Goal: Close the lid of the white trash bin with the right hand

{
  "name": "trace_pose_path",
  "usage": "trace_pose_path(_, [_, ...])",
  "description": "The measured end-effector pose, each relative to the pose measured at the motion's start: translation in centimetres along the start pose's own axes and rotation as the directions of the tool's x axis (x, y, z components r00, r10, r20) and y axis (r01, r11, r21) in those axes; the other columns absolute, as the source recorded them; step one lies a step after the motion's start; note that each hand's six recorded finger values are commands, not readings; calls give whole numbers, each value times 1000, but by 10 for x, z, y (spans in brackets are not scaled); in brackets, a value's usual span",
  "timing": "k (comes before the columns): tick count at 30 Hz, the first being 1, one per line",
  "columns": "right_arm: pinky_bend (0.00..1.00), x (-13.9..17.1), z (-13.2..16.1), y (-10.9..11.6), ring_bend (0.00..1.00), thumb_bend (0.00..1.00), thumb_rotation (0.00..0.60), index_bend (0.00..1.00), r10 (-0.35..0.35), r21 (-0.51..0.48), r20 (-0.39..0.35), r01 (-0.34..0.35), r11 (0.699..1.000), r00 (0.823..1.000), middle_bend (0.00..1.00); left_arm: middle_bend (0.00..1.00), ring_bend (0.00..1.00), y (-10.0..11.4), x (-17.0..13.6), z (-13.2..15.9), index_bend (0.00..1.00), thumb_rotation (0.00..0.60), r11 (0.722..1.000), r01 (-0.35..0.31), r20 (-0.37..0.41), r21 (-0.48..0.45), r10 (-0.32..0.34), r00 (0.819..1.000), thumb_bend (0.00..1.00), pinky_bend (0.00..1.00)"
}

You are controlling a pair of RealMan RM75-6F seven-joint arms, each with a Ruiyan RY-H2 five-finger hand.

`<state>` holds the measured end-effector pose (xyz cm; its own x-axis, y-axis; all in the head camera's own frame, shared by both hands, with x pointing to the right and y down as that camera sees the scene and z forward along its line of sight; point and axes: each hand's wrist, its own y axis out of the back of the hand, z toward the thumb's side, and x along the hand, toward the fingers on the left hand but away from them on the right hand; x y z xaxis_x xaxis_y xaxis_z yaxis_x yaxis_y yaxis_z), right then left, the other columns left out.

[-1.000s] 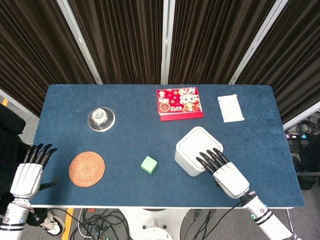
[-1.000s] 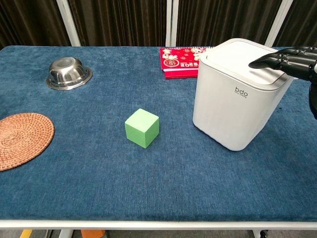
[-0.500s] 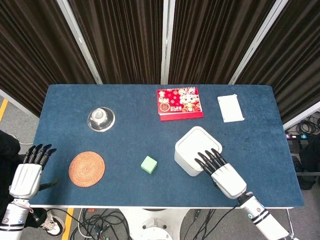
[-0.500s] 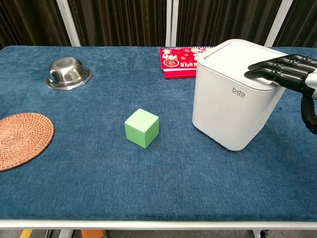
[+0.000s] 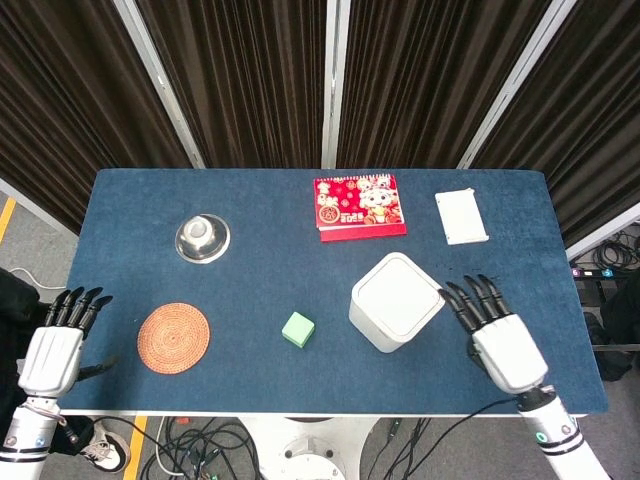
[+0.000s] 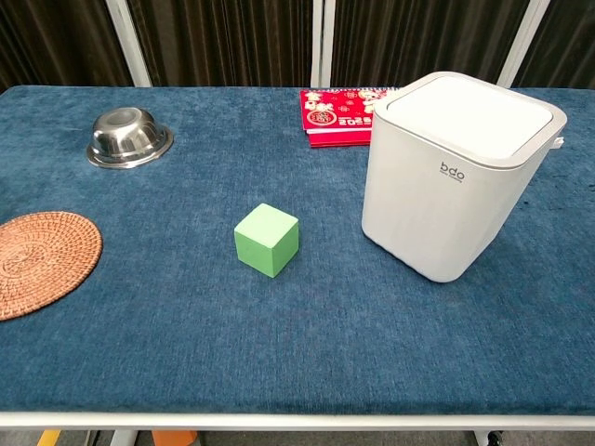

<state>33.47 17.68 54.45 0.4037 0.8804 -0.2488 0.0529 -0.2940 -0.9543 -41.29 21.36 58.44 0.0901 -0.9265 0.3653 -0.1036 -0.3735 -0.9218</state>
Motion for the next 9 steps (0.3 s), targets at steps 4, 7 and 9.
trace_pose_path(4, [0,28,-43,-5,0,832,600,0,27,-7,147,-27,1000,989,8,110,43,0,1,2,175,600,1000,0,3,-2,0,1000,0,82])
trace_pose_path(7, [0,53,-76,-11,0,455,600,0,56,15,277,-62,998,959,0,111,43,2,3,5,176,600,1000,-5,11,-1,5,1000,0,82])
trace_pose_path(9, [0,70,-96,-14,0,148,600,0,68,21,365,-81,996,929,0,110,43,2,3,5,176,600,1000,-4,12,0,4,1000,0,82])
